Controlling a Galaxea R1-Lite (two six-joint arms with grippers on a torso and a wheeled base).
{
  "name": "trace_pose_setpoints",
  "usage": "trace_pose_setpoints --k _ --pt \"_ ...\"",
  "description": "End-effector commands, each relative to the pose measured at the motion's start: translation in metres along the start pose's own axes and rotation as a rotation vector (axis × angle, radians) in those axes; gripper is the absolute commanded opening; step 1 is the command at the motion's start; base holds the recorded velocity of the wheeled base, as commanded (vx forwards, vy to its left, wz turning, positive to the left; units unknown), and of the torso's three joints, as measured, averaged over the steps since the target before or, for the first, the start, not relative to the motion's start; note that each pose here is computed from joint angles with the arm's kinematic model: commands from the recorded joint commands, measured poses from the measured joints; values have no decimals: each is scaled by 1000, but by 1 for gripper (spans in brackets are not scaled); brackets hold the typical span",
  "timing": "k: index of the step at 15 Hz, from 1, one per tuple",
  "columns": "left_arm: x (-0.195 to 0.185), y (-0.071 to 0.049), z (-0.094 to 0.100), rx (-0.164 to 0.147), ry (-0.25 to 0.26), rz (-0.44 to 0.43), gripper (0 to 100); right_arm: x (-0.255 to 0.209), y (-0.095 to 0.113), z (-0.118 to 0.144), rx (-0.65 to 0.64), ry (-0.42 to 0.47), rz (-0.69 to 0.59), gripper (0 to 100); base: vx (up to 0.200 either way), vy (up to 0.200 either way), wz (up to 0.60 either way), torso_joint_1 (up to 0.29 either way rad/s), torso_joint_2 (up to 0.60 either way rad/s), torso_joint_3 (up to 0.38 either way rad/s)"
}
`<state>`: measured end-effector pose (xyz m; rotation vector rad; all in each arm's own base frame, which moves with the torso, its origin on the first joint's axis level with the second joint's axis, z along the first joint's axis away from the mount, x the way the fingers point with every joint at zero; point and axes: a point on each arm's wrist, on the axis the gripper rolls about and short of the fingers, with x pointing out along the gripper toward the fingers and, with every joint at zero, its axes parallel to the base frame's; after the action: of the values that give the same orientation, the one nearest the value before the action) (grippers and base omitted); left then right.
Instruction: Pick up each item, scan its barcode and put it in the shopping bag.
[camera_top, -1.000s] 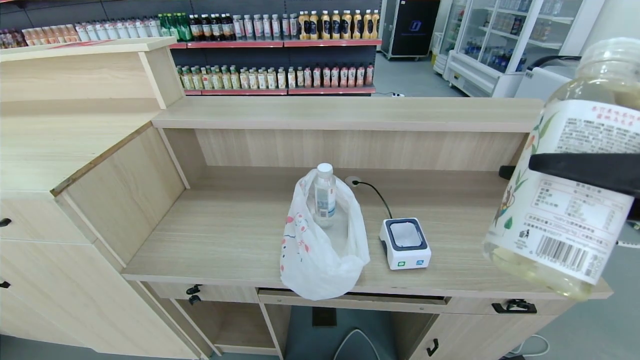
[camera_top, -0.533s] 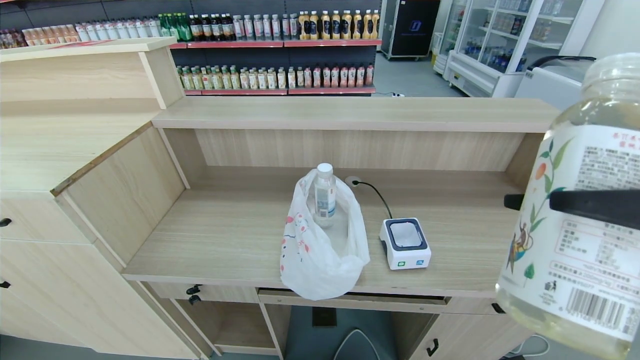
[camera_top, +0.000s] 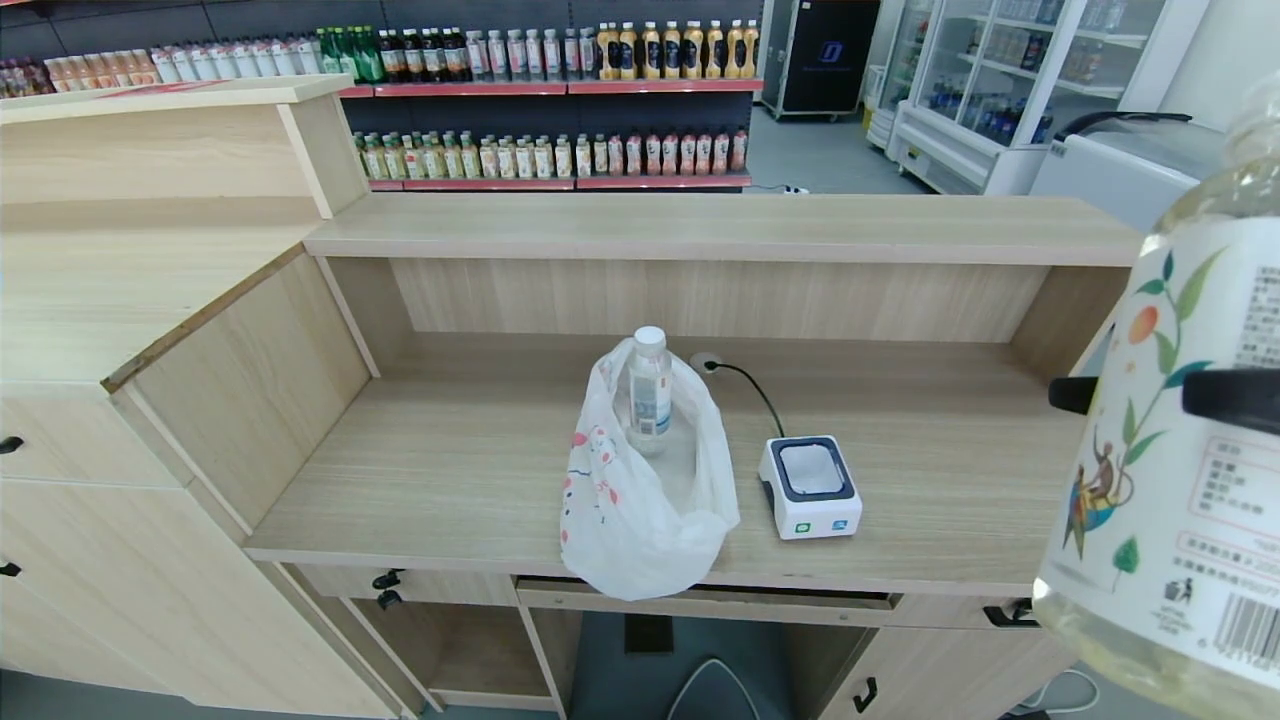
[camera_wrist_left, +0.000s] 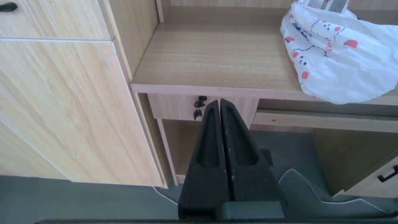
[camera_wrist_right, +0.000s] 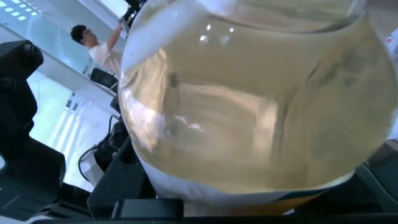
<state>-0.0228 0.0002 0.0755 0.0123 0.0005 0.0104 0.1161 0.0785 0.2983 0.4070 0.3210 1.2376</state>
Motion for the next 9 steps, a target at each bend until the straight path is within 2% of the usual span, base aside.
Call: trace_pose_setpoints --k 1,9 --pt "0 0 0 0 0 0 0 -1 0 -5 6 7 1 0 0 0 0 0 0 0" --pt "0 0 0 0 0 0 0 -4 0 -14 18 31 -9 0 0 0 0 0 0 0"
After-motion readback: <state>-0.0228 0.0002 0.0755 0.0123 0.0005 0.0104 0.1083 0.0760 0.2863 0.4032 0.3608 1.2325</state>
